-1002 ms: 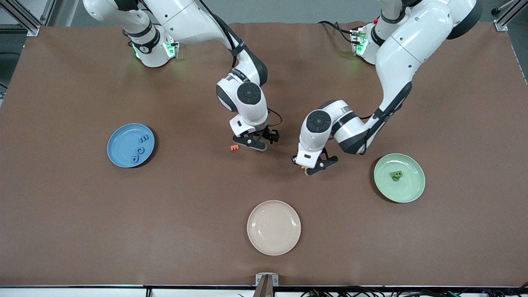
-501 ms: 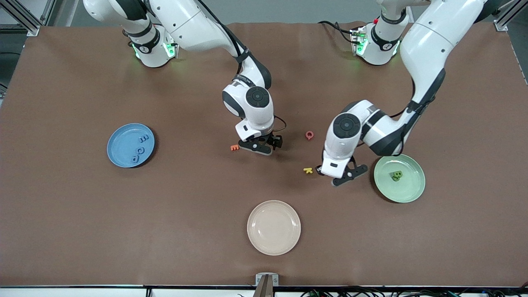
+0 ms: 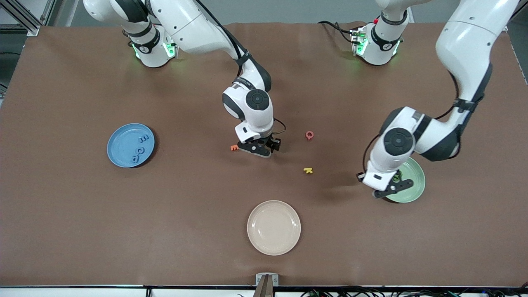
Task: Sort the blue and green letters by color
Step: 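Drop the green N on the green plate while the right grasps blue x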
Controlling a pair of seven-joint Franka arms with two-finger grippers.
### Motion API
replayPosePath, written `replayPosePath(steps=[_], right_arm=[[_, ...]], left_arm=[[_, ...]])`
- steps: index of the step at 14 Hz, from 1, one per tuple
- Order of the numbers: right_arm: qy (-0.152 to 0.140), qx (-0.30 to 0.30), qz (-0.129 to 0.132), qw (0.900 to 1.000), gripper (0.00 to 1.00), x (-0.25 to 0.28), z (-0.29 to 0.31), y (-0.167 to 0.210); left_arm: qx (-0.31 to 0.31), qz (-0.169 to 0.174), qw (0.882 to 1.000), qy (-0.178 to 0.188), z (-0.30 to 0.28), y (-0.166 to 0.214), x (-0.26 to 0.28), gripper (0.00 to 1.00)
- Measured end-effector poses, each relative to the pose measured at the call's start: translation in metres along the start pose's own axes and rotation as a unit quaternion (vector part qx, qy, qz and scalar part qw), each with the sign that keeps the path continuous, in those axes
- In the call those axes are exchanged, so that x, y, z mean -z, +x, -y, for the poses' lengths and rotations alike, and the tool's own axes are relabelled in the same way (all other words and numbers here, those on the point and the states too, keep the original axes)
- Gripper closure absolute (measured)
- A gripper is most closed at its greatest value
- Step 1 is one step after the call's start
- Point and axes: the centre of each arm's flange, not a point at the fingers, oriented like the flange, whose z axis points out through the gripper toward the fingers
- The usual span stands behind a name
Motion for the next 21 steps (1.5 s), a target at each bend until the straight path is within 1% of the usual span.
replayPosePath(steps=[3,4,6,7,8,9,10,11,13,14,15,16,17,21], right_arm=[[-0.002,-0.002,0.001,1.0,0.22,-0.004,-0.001,-0.001],[-0.002,-0.002,0.001,1.0,0.24,-0.005,0.0,-0.001],[-0.003,-0.004,0.002,1.0,0.25,-0.006,0.0,-0.001],[-0.003,-0.004,0.002,1.0,0.29,-0.007,0.0,-0.001],[-0.003,-0.005,0.002,1.0,0.29,-0.006,0.0,-0.001],[-0.004,-0.005,0.002,1.0,0.36,-0.006,0.0,-0.001],[-0.004,-0.005,0.002,1.0,0.36,-0.005,0.001,-0.001],[-0.006,-0.005,0.003,1.0,0.42,-0.005,0.001,-0.001],[-0.007,-0.006,0.003,1.0,0.62,-0.002,0.002,0.0],[-0.007,-0.006,0.003,1.0,0.7,-0.002,0.002,0.0],[-0.007,-0.006,0.003,1.0,0.7,-0.002,0.002,0.0],[-0.007,-0.006,0.003,1.0,0.73,-0.002,0.002,0.0],[-0.007,-0.006,0.003,1.0,0.73,-0.002,0.002,0.0],[-0.007,-0.007,0.002,1.0,0.73,-0.001,0.001,0.003]], left_arm=[[-0.032,0.016,0.999,0.011,0.049,0.013,-0.014,0.67],[-0.04,0.023,0.999,0.013,0.065,0.016,-0.021,0.67],[-0.05,0.037,0.998,0.015,0.089,0.017,-0.035,0.67],[-0.053,0.041,0.998,0.016,0.095,0.017,-0.038,0.67],[-0.057,0.043,0.997,0.016,0.099,0.017,-0.04,0.67],[-0.058,0.043,0.997,0.014,0.101,0.016,-0.042,0.67],[-0.058,0.042,0.997,0.012,0.102,0.016,-0.043,0.67],[-0.057,0.041,0.997,0.01,0.103,0.016,-0.044,0.67],[-0.058,0.04,0.998,0.004,0.102,0.015,-0.049,0.67],[-0.059,0.038,0.998,-0.002,0.1,0.012,-0.053,0.67],[-0.062,0.035,0.997,-0.01,0.097,0.01,-0.058,0.67],[-0.064,0.033,0.997,-0.016,0.094,0.008,-0.061,0.67],[-0.065,0.033,0.997,-0.019,0.093,0.006,-0.064,0.67],[-0.065,0.034,0.997,-0.021,0.095,0.006,-0.067,0.67]])
